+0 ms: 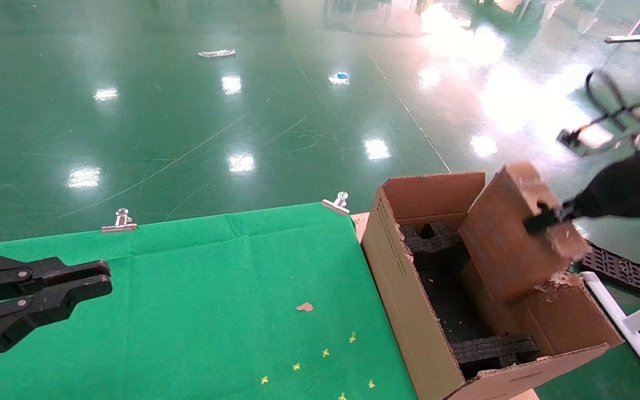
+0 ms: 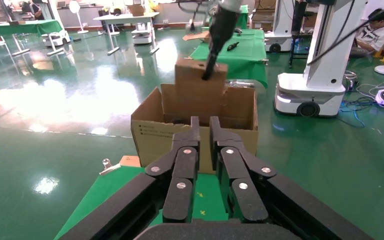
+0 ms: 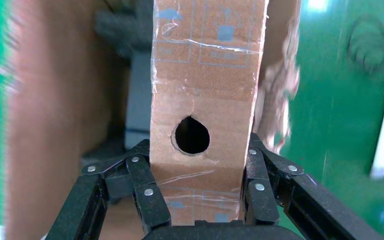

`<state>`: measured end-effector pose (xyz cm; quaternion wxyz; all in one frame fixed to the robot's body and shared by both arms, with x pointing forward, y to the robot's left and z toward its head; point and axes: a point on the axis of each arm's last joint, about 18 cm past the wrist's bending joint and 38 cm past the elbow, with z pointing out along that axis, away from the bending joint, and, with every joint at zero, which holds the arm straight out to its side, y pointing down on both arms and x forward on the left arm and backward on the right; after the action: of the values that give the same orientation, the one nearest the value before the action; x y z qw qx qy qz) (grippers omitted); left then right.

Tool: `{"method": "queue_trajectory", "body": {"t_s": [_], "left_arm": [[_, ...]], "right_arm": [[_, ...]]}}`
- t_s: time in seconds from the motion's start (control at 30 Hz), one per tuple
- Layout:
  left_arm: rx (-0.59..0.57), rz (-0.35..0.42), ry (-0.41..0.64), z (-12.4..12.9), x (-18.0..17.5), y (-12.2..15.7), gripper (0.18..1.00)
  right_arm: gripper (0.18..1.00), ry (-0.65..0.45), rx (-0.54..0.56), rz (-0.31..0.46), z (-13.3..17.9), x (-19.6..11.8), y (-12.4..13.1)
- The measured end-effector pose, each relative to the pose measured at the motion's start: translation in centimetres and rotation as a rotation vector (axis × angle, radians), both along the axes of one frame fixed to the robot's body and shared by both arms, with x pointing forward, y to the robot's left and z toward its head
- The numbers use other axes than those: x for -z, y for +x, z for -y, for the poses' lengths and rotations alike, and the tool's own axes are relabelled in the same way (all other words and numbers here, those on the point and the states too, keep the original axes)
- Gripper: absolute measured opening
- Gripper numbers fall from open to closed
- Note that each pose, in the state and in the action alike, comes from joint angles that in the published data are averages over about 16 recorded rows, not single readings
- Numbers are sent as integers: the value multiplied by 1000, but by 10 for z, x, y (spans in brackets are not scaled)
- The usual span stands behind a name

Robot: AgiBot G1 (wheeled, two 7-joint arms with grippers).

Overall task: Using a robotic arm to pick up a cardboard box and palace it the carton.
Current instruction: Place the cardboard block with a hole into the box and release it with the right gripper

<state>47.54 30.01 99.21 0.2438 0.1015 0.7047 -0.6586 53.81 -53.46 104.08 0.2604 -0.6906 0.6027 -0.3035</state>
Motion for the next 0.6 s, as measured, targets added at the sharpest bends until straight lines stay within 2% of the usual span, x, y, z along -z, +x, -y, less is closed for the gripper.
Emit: {"method": "queue_trajectory", "body": {"t_s": [0.27, 0.6], "left_arm": [[0, 0, 0, 0, 0, 0, 286], [0, 0, 0, 0, 0, 0, 474]], "right_arm": [[329, 3, 78, -92, 13, 31, 13], [327, -15, 140, -137, 20, 56, 32]]}}
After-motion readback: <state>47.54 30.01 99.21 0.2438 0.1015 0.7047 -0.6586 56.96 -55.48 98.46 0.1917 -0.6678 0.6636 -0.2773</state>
